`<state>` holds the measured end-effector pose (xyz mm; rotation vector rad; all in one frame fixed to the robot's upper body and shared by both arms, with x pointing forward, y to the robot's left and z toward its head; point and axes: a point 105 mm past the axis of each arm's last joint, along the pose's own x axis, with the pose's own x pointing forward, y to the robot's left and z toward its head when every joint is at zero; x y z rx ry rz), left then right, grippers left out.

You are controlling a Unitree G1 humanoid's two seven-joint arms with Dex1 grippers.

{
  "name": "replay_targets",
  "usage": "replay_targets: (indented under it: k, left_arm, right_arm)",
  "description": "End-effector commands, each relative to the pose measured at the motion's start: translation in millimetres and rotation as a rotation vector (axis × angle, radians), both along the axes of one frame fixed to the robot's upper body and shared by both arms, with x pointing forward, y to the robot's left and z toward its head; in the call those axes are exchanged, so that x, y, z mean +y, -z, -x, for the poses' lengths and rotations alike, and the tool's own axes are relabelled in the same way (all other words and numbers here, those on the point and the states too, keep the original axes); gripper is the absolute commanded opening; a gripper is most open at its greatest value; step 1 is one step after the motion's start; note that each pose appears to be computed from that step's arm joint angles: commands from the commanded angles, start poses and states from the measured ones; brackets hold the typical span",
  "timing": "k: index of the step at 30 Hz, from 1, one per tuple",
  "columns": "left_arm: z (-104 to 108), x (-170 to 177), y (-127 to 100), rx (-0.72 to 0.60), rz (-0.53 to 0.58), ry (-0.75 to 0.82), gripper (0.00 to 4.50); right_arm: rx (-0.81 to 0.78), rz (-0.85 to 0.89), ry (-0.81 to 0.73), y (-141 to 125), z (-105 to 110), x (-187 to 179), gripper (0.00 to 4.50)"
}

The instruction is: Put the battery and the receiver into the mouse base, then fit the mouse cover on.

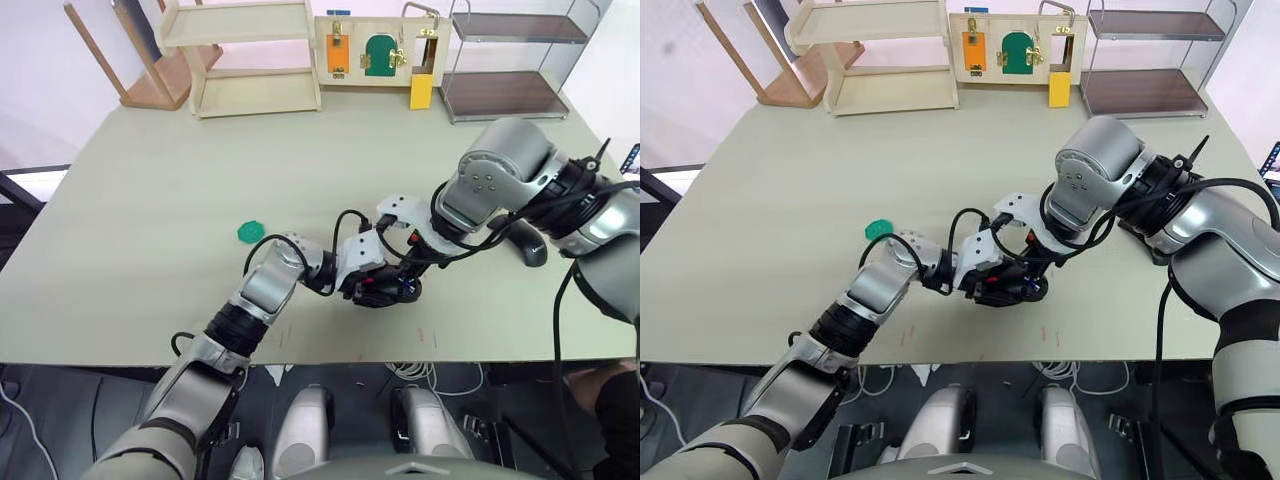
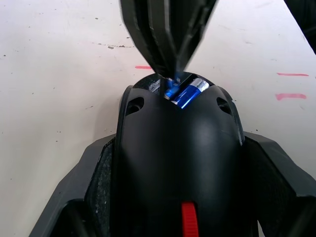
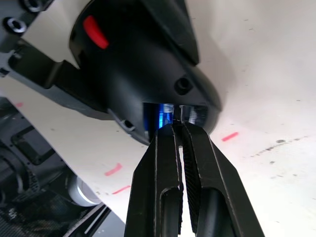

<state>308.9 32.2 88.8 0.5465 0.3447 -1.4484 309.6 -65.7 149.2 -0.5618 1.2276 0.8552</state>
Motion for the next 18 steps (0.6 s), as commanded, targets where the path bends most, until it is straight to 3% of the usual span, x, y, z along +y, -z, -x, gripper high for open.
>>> replay_targets:
  k: [1,18]
  left_arm:
    - [5.1,3.8,10.6,0.03,-0.036,-0.007,2.99]
    - [4.9,10.1,9.1,0.039,-0.039,-0.027,2.99]
  right_arm:
    - [-0.042,-0.007,-0.004,-12.3,-3.6,2.1,0.0]
    - [-0.04,-0.011,-0.032,-9.2,-0.9,8.3,0.0]
